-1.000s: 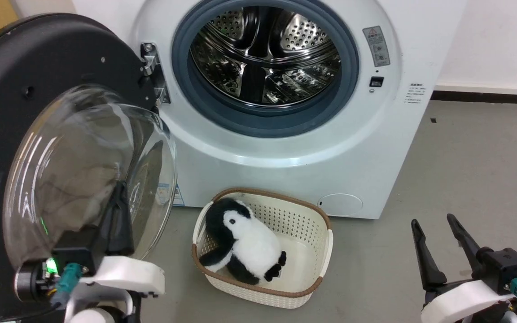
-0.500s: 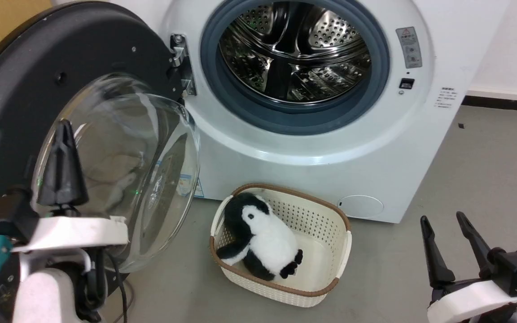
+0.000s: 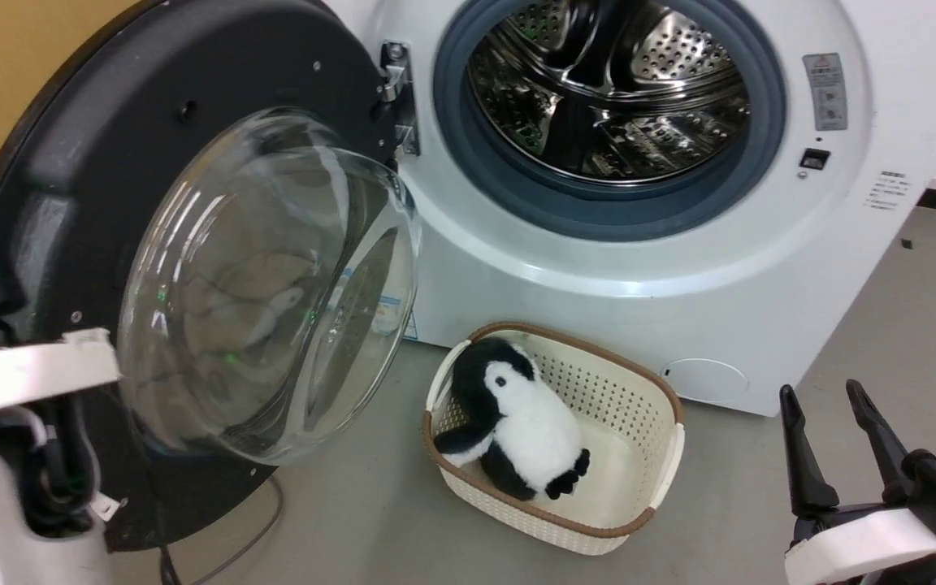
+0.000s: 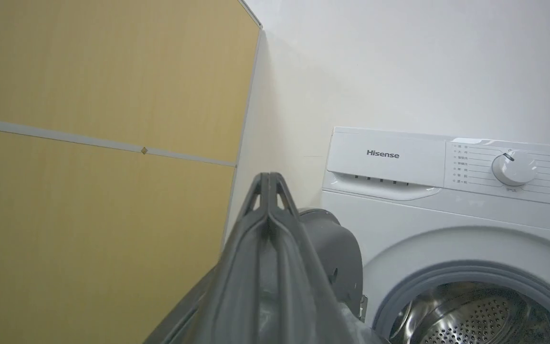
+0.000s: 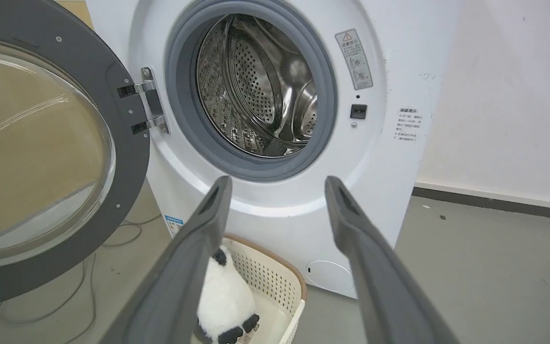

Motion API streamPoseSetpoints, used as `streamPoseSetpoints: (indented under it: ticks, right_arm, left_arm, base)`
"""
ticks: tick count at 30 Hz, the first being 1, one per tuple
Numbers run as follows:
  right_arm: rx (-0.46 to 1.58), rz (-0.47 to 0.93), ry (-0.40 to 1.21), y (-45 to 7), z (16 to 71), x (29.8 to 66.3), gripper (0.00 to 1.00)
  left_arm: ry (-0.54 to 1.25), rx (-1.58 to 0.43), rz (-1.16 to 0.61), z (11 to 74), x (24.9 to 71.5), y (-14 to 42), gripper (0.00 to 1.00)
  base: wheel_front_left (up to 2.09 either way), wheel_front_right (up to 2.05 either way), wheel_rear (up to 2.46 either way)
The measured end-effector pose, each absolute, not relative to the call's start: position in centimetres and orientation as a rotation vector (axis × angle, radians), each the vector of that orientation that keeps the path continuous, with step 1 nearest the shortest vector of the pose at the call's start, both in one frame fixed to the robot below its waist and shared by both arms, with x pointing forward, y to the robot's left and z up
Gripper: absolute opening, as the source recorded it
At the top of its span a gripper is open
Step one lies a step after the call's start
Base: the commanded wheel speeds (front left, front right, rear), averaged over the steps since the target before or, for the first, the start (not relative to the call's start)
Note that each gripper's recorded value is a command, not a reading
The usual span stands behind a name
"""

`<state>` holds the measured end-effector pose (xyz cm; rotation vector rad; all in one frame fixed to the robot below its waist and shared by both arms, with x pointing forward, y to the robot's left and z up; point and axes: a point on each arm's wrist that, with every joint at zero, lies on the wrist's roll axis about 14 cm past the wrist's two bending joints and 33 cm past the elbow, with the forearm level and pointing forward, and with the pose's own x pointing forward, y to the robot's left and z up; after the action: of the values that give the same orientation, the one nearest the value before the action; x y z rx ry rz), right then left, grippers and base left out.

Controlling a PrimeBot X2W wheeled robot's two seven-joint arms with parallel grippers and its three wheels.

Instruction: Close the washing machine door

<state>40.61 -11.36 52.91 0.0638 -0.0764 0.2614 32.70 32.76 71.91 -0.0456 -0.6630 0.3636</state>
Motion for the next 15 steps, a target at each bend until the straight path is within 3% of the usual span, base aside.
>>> streamPoseSetpoints:
  ticks: [10, 15]
  right_arm:
    - [0.082, 0.304, -0.080, -9.7, 52.6, 41.5, 1.00]
    - [0.101, 0.319, -0.077, -9.1, 52.3, 41.9, 1.00]
  left_arm:
    - [-0.726, -0.097, 0.511, 72.9, 29.2, 39.0, 0.00]
    - [-0.722, -0.232, 0.622, 71.0, 27.6, 42.9, 0.00]
  base:
    - [0.00, 0.00, 0.00]
    - [0.00, 0.00, 0.00]
